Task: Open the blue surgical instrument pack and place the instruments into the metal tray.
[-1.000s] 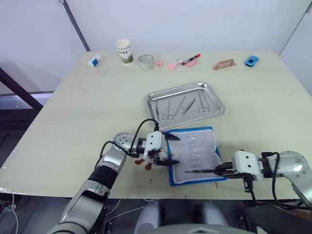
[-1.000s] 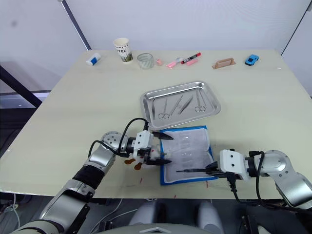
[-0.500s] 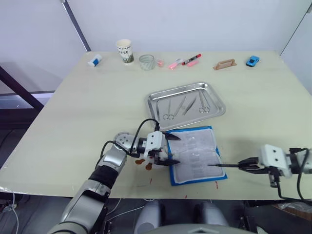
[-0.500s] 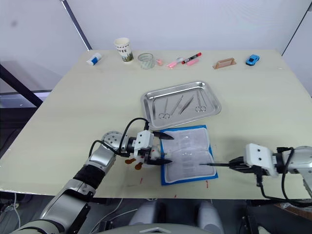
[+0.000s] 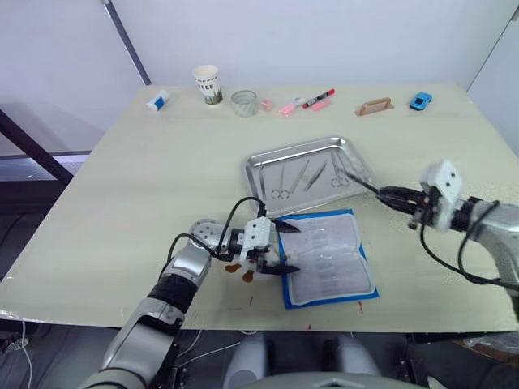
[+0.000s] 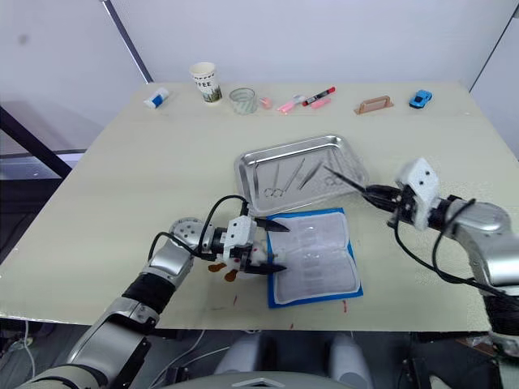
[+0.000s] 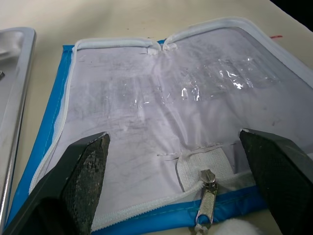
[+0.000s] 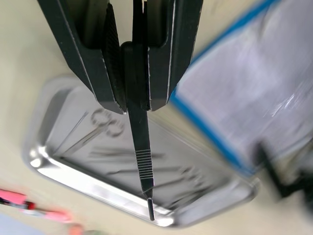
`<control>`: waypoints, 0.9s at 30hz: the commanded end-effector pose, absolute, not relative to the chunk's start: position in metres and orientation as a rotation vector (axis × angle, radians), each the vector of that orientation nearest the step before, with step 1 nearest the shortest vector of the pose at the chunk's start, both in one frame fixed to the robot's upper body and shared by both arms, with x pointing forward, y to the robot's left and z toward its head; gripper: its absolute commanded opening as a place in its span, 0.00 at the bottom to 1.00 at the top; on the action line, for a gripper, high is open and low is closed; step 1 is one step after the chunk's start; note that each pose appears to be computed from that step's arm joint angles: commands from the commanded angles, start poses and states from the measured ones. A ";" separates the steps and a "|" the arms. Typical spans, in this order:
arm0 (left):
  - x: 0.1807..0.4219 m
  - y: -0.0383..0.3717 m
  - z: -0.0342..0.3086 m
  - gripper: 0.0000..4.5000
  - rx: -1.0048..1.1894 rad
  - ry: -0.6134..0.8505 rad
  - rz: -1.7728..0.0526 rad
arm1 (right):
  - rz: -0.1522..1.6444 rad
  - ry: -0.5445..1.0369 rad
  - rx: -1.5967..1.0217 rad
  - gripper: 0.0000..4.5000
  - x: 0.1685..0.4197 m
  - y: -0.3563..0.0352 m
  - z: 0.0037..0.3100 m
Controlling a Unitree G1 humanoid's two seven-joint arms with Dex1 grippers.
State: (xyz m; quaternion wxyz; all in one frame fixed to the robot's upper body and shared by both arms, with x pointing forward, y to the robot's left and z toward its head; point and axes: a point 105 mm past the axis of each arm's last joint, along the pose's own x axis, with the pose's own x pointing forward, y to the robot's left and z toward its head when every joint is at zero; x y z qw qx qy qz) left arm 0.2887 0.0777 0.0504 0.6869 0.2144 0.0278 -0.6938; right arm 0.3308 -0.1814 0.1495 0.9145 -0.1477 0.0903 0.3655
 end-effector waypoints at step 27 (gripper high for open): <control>0.273 0.098 0.001 1.00 0.449 0.317 -1.511 | 0.241 0.328 0.062 0.01 0.441 -0.144 0.134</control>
